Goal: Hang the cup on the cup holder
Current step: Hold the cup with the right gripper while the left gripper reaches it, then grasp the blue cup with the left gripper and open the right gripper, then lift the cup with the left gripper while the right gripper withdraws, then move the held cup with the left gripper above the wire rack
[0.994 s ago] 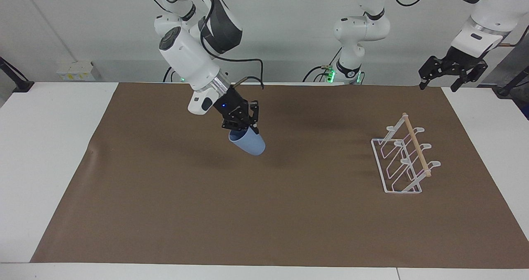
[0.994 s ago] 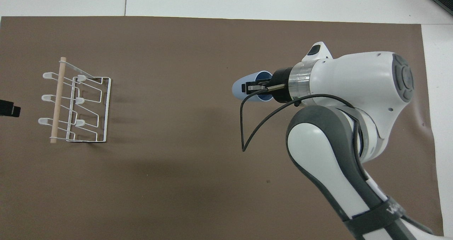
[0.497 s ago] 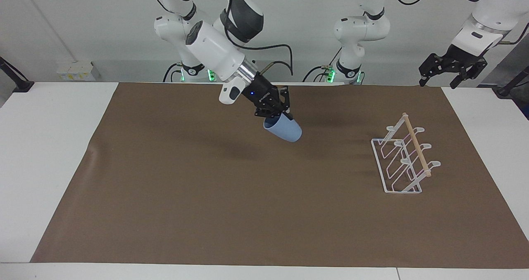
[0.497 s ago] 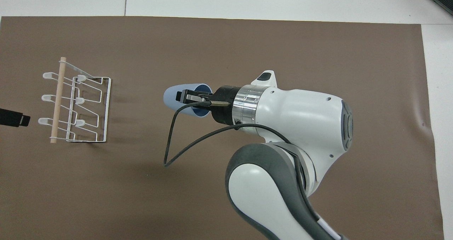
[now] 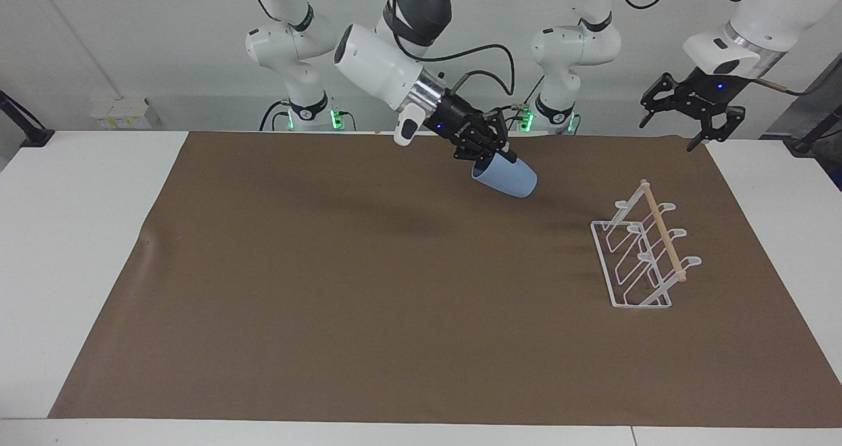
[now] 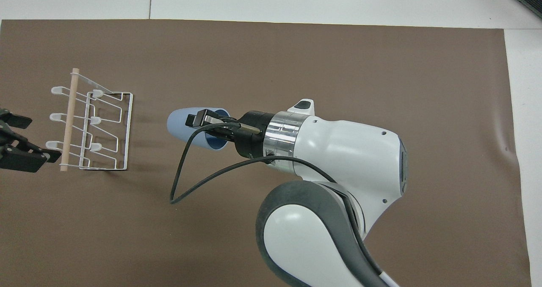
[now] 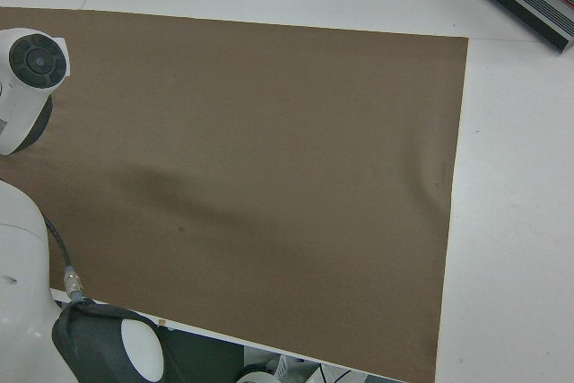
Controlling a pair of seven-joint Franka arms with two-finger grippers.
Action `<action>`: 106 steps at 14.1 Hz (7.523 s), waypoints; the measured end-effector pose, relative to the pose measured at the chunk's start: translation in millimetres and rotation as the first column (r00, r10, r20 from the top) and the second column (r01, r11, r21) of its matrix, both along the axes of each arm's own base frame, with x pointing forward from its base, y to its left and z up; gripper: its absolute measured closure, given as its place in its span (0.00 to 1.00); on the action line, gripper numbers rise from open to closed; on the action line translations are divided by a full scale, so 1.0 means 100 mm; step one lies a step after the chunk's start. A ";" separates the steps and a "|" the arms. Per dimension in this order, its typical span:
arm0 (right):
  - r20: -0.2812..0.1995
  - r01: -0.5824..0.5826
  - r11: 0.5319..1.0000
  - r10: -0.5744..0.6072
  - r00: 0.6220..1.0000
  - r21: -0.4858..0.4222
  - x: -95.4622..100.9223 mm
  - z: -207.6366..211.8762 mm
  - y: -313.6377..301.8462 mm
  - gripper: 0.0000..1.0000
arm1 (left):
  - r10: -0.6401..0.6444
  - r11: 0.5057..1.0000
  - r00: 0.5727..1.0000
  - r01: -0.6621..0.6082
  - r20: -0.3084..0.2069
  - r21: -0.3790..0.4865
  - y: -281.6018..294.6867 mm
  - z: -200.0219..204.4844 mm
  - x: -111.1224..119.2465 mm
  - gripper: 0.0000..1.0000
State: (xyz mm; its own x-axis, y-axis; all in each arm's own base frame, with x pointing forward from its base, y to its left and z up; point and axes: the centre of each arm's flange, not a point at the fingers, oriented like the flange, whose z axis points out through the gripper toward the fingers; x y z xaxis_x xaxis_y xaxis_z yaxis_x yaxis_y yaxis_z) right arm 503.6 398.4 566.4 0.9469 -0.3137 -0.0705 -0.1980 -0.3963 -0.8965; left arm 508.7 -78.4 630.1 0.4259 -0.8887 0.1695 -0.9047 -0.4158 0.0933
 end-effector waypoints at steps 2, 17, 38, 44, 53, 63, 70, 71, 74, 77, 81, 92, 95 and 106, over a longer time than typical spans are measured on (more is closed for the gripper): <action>-0.004 0.001 1.000 -0.001 1.000 0.012 -0.05 0.09 0.02 0.95 | -0.162 0.987 0.986 0.162 0.037 0.000 -0.29 0.01 -0.05 0.00; -0.003 -0.021 1.000 0.021 1.000 0.017 -0.16 0.13 0.14 0.95 | -0.427 0.894 0.885 0.444 0.187 -0.058 -1.20 -0.01 -0.20 0.00; -0.006 0.013 1.000 -0.013 1.000 0.012 -0.15 0.08 0.10 0.55 | -0.375 0.917 0.910 0.392 0.176 -0.073 -1.46 -0.14 -0.35 0.20; 0.010 0.033 0.999 -0.034 0.999 0.020 -0.11 0.14 0.06 0.00 | -0.376 0.918 0.914 0.390 0.154 -0.077 -1.49 -0.22 -0.39 0.20; 0.052 0.032 0.999 -0.031 0.998 -0.009 -0.04 0.14 -0.03 0.00 | -0.353 0.922 0.934 0.338 0.052 0.190 -1.00 -0.36 -0.31 0.20; 0.373 -0.173 0.840 0.401 0.837 -0.515 0.46 -0.03 -0.76 0.00 | -0.328 0.707 0.943 0.212 0.047 0.675 -0.74 -0.64 -0.23 0.20; 0.131 -0.295 0.469 0.684 0.718 -0.833 0.72 -0.35 -1.64 0.00 | -0.398 0.455 0.913 0.278 -0.086 0.846 -0.72 -1.24 0.12 0.20; 0.091 -0.314 0.449 0.679 0.729 -0.836 0.75 -0.39 -1.81 0.00 | -0.403 0.435 0.910 0.280 -0.094 0.856 -0.73 -1.28 0.18 0.20; -0.026 -0.363 0.421 0.623 0.782 -0.831 0.83 -0.48 -2.44 0.00 | -0.463 0.362 0.883 0.270 -0.080 0.892 -0.77 -1.33 0.37 0.20; -0.154 -0.386 0.427 0.484 0.862 -0.818 0.77 -0.49 -2.81 0.00 | -0.499 0.327 0.864 0.258 -0.066 0.909 -0.67 -1.39 0.52 0.20; -0.258 -0.390 0.401 0.344 0.903 -0.829 0.53 -0.31 -2.79 0.00 | -0.588 0.218 0.804 0.264 -0.090 0.940 -0.71 -1.54 0.66 0.20; -0.300 -0.389 0.393 0.271 0.915 -0.833 0.18 0.21 -3.46 0.00 | -0.644 0.140 0.754 0.285 -0.131 0.948 -0.65 -1.78 0.76 0.20; -0.332 -0.417 0.391 0.267 0.905 -0.820 0.13 0.12 -3.47 0.00 | -0.644 0.140 0.753 0.289 -0.135 0.947 -0.65 -1.82 0.75 0.20; -0.330 -0.448 0.350 0.348 0.878 -0.823 -0.01 -0.06 -3.67 0.00 | -0.642 0.151 0.756 0.285 -0.125 0.946 -0.64 -1.87 0.73 0.20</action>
